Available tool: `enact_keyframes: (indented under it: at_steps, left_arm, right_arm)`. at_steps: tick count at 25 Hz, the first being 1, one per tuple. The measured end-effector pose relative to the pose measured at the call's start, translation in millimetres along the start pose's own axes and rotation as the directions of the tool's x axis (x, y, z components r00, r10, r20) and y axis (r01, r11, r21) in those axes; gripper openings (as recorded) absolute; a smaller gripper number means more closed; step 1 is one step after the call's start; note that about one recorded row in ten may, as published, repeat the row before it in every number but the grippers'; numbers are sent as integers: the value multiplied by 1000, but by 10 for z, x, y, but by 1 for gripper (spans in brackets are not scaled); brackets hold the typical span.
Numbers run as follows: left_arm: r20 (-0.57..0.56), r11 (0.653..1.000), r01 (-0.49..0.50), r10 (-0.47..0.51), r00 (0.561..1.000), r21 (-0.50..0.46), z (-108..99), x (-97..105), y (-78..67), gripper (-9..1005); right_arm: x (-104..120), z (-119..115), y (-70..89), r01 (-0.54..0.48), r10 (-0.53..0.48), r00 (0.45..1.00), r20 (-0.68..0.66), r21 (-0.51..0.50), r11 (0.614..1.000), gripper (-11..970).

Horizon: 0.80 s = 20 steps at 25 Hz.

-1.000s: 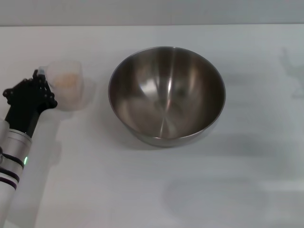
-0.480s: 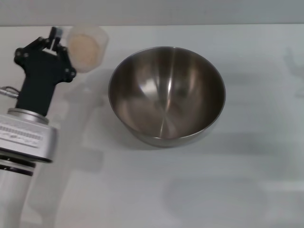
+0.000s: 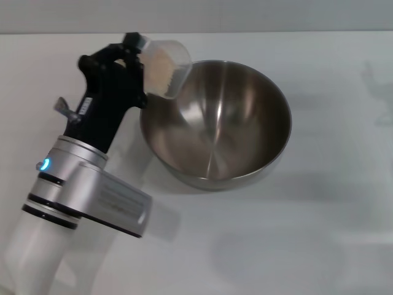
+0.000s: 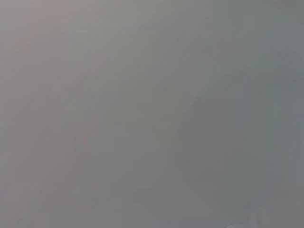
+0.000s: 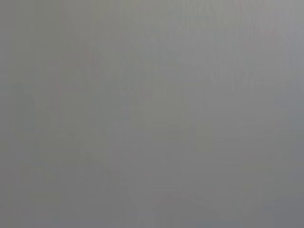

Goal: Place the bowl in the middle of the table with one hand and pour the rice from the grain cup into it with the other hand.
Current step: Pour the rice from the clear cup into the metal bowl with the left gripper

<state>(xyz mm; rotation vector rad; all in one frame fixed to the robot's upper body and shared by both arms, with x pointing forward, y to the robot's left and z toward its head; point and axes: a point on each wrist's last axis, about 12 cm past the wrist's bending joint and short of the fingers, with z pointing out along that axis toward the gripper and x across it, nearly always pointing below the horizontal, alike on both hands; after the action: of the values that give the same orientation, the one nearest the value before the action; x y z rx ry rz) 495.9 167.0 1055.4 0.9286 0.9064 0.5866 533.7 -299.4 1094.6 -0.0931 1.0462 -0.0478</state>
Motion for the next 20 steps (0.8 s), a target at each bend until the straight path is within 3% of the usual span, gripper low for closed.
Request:
enact_keyframes:
  at_steps: [2, 4, 9, 11, 12, 13, 16, 17, 18, 20]
  left_arm:
    - [29, 993, -113, 113, 993, 19, 24, -56, -32, 28]
    - [36, 987, -156, 155, 987, 23, 31, -71, -42, 29]
    - [77, 932, -359, 355, 932, 47, 64, -123, -96, 30]
    - [102, 892, -449, 442, 891, 55, 80, -142, -123, 31]
    - [121, 846, -529, 520, 846, 60, 91, -148, -146, 31]
    - [121, 846, -529, 520, 846, 60, 91, -148, -146, 31]
    - [145, 771, -634, 622, 769, 58, 108, -157, -170, 32]
    - [160, 713, -700, 686, 709, 45, 121, -167, -178, 32]
    - [160, 713, -700, 686, 709, 45, 121, -167, -178, 33]
    - [168, 669, -743, 729, 664, 33, 128, -172, -180, 33]
  right_arm:
    - [-6, 8, 37, -3, 3, 1000, 8, -18, 1000, 816]
    - [-10, 11, 53, -2, 2, 1000, 12, -28, 1000, 816]
    - [-38, 6, 120, 7, -4, 999, 38, -71, 997, 817]
    - [-50, 8, 127, 9, -5, 999, 49, -74, 997, 816]
    - [-56, 9, 128, 9, -5, 999, 54, -74, 997, 816]
    - [-56, 9, 128, 9, -5, 999, 54, -74, 997, 816]
    - [-56, 11, 123, 10, -6, 998, 55, -72, 997, 816]
    - [-53, 12, 122, 11, -8, 999, 54, -72, 997, 816]
    - [-47, 16, 121, 13, -10, 999, 52, -73, 997, 816]
    - [-36, 23, 123, 17, -13, 999, 47, -76, 997, 817]
